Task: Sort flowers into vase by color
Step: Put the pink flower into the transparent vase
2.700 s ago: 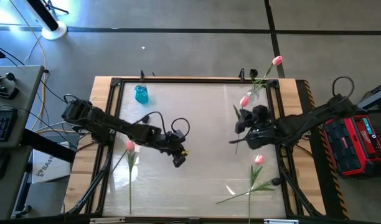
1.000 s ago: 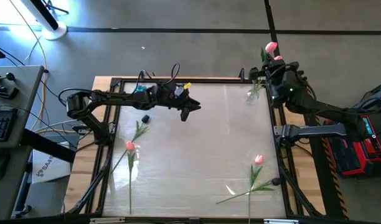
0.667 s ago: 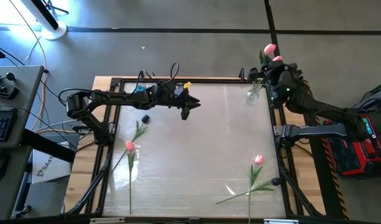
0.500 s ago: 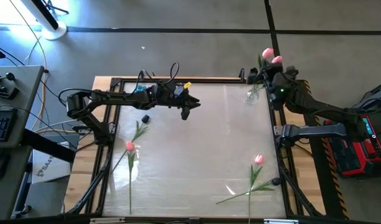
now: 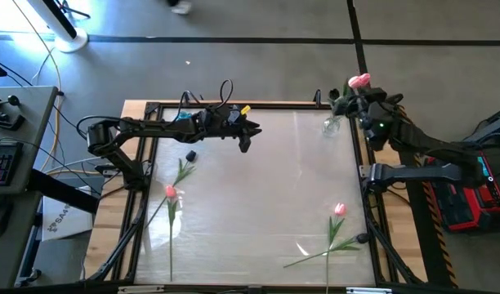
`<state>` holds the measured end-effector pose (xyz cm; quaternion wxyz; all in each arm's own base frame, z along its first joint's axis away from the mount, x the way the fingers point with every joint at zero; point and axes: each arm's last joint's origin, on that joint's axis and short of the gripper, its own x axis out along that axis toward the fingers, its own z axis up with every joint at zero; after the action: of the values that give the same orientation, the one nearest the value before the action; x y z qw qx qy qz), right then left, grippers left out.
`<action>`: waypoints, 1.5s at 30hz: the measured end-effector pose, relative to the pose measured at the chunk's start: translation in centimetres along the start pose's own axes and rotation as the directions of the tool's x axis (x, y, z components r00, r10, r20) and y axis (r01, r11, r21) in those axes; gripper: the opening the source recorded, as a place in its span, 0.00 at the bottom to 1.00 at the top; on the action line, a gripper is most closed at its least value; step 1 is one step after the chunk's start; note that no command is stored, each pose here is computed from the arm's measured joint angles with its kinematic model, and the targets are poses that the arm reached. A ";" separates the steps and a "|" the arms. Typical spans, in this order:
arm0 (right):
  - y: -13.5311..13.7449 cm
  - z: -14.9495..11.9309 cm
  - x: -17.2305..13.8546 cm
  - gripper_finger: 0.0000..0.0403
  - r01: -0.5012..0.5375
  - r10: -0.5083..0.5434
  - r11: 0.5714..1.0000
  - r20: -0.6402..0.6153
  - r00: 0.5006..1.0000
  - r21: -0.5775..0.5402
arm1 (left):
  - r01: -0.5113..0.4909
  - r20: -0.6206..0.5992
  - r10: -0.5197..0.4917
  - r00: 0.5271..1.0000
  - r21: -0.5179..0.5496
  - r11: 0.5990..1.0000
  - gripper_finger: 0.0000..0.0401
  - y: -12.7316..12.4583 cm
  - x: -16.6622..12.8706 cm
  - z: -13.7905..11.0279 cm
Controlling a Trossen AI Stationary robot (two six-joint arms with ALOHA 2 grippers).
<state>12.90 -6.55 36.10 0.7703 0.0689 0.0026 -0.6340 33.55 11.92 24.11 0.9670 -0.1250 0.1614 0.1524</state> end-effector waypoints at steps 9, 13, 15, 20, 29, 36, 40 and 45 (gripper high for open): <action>-1.7 -0.2 -1.3 0.51 -0.164 0.179 0.973 -0.084 0.980 0.161 | -0.112 0.008 0.114 0.993 -0.123 0.986 0.24 -0.1 0.0 -0.2; -1.8 -1.1 -1.6 0.56 -0.250 0.296 0.941 -0.194 0.935 0.230 | -0.116 -0.003 0.117 0.993 -0.143 0.983 0.24 -0.2 0.0 -0.3; -1.9 -1.6 -1.7 0.57 -0.278 0.341 0.926 -0.256 0.904 0.254 | -0.121 -0.010 0.121 0.993 -0.170 0.978 0.24 -0.3 0.0 -0.4; -2.2 -2.5 -2.0 0.58 -0.289 0.381 0.915 -0.363 0.850 0.283 | -0.154 -0.017 0.154 0.988 -0.187 0.970 0.24 -1.1 0.0 -0.7; -3.0 -2.1 -3.2 0.58 -0.422 0.572 0.810 -0.392 0.720 0.407 | -0.134 -0.070 0.123 0.990 -0.173 0.976 0.24 -3.8 -0.1 -1.7; -5.3 -0.9 -4.4 0.58 -0.369 0.572 0.769 -0.302 0.763 0.522 | -0.158 -0.079 0.147 0.986 -0.173 0.972 0.24 -5.4 -0.3 -2.3; -6.1 0.1 -4.4 0.58 -0.307 0.449 0.835 -0.245 0.859 0.456 | -0.181 -0.035 0.177 0.984 -0.197 0.964 0.24 -5.6 -0.3 -2.0; -5.3 -0.2 -3.5 0.58 -0.250 0.363 0.903 -0.307 0.880 0.350 | -0.181 -0.029 0.179 0.983 -0.248 0.952 0.24 -4.9 -0.3 -1.7</action>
<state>7.04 -4.06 35.70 0.8282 0.3008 0.0385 -0.4713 34.48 6.85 23.60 0.9252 -0.2308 0.1549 0.2585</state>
